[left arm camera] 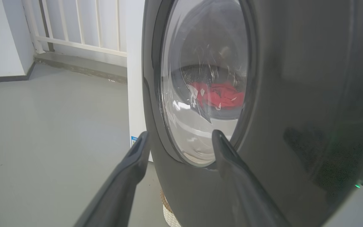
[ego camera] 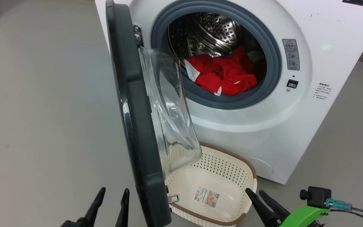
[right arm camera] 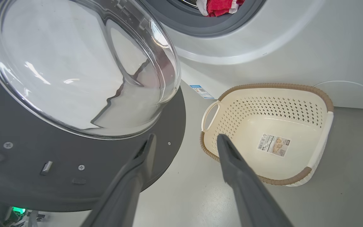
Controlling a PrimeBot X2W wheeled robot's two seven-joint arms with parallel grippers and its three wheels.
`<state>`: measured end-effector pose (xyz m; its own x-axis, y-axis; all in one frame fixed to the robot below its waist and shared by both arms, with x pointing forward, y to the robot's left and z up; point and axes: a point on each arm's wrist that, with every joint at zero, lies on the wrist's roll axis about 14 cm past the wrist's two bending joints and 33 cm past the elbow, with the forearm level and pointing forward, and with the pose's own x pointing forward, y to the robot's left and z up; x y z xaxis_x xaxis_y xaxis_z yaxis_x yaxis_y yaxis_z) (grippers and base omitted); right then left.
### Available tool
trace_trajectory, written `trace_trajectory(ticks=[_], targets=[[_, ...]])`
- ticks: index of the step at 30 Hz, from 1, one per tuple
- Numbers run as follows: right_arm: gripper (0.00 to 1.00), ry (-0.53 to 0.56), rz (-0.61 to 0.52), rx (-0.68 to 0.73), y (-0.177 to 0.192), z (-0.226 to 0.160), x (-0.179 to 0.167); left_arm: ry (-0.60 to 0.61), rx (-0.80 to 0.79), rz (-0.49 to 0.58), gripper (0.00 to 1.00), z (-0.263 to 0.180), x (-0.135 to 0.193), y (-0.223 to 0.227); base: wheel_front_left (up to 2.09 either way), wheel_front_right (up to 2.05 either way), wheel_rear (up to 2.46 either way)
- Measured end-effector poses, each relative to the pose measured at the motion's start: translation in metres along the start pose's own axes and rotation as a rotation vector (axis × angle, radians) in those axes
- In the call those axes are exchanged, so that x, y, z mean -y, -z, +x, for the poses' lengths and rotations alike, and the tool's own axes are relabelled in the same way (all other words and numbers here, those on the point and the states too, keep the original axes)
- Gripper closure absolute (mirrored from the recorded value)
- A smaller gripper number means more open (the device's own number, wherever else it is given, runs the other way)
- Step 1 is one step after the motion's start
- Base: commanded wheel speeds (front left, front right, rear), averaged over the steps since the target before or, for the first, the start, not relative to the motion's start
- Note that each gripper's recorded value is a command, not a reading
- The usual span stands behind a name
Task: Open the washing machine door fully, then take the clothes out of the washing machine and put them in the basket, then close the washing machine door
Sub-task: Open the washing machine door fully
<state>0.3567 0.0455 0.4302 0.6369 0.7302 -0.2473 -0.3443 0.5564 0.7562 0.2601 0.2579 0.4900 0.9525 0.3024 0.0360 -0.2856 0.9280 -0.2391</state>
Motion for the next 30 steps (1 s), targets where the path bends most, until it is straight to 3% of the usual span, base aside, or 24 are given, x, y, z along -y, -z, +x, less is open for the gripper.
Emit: trace_trajectory(ticks=[7,16,25,30], targets=[[0.0,-0.015,-0.189,0.049,-0.011,0.003,0.003,0.001,-0.005,0.001,0.0,0.0,0.0,0.001,0.0,0.0,0.0],[0.0,0.005,-0.428,0.204,-0.059,0.006,0.004,-0.005,-0.013,0.004,0.0,0.001,-0.001,0.003,0.0,0.0,0.0],[0.0,0.043,-0.568,0.277,-0.069,-0.006,0.006,-0.012,-0.019,0.006,0.0,0.0,-0.003,0.004,0.0,0.0,0.0],[0.0,0.054,-0.558,0.271,-0.06,-0.008,0.007,-0.01,-0.02,0.006,0.0,0.001,-0.002,0.005,0.0,0.0,0.0]])
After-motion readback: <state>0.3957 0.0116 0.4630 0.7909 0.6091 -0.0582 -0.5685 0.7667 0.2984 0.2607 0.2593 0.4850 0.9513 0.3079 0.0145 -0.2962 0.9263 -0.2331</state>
